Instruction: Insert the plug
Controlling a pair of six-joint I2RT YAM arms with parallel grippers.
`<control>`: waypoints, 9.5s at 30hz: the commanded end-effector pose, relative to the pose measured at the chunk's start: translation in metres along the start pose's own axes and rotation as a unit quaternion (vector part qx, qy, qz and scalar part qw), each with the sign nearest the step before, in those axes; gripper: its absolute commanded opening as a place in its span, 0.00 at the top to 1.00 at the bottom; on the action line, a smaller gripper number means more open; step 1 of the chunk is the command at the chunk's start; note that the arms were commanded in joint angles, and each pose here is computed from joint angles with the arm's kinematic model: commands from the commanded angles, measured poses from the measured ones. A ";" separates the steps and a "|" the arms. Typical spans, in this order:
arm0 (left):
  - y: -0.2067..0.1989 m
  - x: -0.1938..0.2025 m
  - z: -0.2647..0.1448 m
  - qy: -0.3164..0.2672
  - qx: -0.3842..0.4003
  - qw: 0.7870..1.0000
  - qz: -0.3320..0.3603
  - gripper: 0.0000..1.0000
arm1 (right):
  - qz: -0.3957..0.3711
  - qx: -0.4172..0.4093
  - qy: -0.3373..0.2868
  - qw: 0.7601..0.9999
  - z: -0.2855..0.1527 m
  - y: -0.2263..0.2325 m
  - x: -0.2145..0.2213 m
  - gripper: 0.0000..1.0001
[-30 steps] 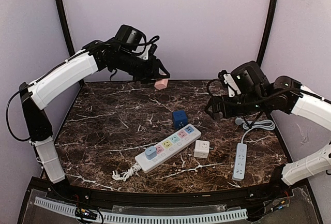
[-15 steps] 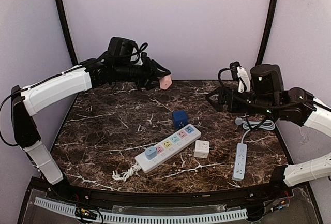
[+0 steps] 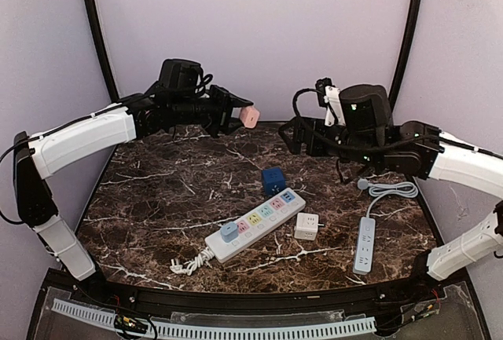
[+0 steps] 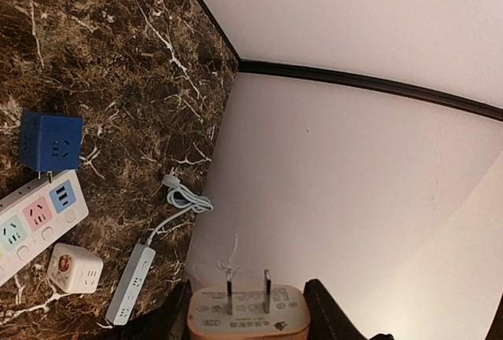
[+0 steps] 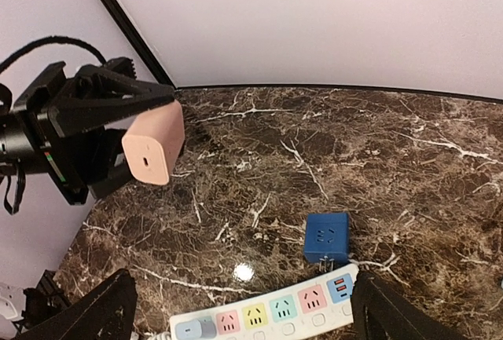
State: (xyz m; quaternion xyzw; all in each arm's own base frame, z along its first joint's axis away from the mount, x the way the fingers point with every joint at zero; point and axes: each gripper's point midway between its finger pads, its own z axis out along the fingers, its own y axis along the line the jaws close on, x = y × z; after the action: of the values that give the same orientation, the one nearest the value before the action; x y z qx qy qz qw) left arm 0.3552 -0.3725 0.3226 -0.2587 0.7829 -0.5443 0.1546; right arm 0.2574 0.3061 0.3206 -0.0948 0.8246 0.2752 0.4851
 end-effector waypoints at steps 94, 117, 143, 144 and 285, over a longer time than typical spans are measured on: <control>0.008 -0.011 -0.009 -0.037 0.012 0.997 -0.063 0.01 | 0.023 -0.021 -0.029 0.999 0.096 0.033 -0.046 1.00; 0.078 -0.015 -0.081 -0.093 -0.101 0.988 0.065 0.04 | 0.057 -0.028 0.125 0.990 0.044 0.009 0.004 1.00; 0.236 0.015 -0.140 0.090 -0.351 0.877 0.314 0.48 | 0.386 0.140 0.318 0.854 0.031 0.024 0.109 1.00; 0.247 0.017 -0.142 0.102 -0.363 0.871 0.315 0.53 | 0.390 0.158 0.322 0.848 0.027 0.021 0.112 1.00; 0.224 0.058 -0.174 0.121 -0.322 0.816 0.465 0.01 | 0.324 0.354 0.512 0.712 0.092 0.004 0.257 1.00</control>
State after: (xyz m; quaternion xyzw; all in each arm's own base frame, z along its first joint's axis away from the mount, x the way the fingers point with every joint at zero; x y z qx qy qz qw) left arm 0.1662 -0.2171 0.1811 0.1727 0.9511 -0.1556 0.2036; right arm 0.1952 0.3877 0.0781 0.2318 0.9634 0.0289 -0.1315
